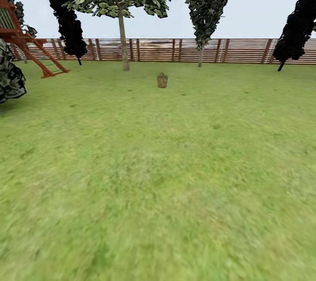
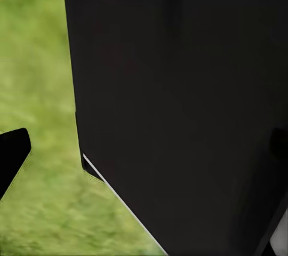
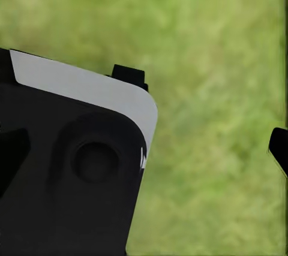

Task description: Take the three Easter eggs out of the wicker basket on the lawn in the garden, then place them on the lawn next to a single tree (choose any tree) so that all three eggs are next to the same tree and none are left in the basket.

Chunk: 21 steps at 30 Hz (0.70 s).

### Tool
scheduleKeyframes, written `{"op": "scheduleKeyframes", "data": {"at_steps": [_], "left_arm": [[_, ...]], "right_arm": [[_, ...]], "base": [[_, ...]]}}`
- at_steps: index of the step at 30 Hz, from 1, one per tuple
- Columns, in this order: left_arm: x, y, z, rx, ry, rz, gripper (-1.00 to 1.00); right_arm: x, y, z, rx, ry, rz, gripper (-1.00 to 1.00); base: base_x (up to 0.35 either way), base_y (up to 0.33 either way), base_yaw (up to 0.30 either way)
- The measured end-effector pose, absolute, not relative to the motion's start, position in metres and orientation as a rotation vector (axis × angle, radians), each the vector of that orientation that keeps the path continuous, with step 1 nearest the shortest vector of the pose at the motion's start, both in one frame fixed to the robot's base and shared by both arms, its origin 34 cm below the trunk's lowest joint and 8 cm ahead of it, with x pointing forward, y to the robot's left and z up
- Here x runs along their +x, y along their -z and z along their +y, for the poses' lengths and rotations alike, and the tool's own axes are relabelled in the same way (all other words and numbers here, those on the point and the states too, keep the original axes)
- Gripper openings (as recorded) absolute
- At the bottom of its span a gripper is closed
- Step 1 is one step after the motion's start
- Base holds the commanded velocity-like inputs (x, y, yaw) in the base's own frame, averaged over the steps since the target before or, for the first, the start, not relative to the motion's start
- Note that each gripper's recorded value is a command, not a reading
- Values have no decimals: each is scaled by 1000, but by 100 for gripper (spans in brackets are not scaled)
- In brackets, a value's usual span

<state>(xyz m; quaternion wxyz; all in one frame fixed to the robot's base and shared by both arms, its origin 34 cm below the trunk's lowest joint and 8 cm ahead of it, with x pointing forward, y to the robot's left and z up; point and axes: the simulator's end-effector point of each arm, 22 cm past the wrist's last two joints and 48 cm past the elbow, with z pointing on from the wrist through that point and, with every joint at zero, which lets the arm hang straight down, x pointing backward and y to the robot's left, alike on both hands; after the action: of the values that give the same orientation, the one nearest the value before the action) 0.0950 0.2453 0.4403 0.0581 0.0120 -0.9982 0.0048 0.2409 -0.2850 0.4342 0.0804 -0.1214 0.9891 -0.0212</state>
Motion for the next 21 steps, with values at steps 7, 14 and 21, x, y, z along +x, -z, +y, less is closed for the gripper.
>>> {"op": "scheduleKeyframes", "data": {"at_steps": [7, 14, 21], "left_arm": [[95, -440, 246, 36, -14, -3025, 100], [95, -440, 245, 36, -14, -3025, 100], [95, -440, 245, 36, -14, -3025, 100]], "right_arm": [[241, -434, -284, -363, 61, 2958, 100], [241, -434, -284, -363, 61, 2958, 100], [240, -434, -284, -363, 60, 2959, 100]], "base": [[334, 0, 0], [334, 0, 0], [334, 0, 0]]}}
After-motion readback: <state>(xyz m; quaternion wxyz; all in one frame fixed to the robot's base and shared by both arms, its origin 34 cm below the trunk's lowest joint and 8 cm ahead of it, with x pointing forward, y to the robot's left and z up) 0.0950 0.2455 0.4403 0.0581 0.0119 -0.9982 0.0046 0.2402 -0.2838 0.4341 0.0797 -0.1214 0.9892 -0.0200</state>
